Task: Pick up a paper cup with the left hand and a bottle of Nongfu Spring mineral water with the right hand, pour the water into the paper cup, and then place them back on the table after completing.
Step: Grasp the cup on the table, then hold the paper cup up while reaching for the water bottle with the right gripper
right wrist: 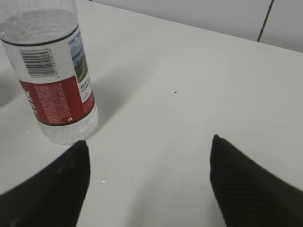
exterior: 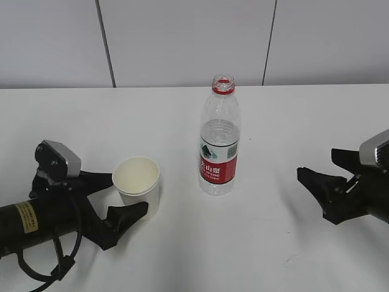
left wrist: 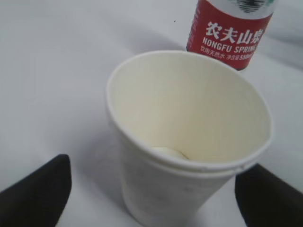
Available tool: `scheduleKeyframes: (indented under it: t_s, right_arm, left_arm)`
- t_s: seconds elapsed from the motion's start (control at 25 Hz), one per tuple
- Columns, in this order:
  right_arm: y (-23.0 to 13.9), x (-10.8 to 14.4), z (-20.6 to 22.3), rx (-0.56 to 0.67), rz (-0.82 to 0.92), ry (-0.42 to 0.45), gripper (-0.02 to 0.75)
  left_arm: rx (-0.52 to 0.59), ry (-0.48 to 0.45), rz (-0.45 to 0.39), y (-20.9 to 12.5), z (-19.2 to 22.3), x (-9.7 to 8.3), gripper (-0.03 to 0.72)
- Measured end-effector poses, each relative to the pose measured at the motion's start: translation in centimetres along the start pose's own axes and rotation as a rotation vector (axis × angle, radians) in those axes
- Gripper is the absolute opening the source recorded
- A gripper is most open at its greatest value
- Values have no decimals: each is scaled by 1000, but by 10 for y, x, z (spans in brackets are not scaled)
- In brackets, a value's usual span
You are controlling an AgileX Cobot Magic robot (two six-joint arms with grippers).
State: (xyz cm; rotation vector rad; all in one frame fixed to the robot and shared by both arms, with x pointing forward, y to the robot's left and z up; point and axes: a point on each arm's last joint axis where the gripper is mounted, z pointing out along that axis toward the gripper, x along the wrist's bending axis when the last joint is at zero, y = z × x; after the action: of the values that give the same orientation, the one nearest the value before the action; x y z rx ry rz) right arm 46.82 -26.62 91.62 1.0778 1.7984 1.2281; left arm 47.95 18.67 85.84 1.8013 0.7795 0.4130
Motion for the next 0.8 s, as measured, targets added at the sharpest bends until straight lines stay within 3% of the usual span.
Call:
scheduleKeyframes:
  t_s: [0.48, 0.8]
  right_arm:
    - [0, 1, 2, -33, 5, 15, 587]
    - [-7, 2, 7, -59, 32, 30, 587]
  left_arm:
    - [-26, -52, -2, 7, 13, 1, 622]
    - [-26, -56, -1, 7, 13, 1, 507]
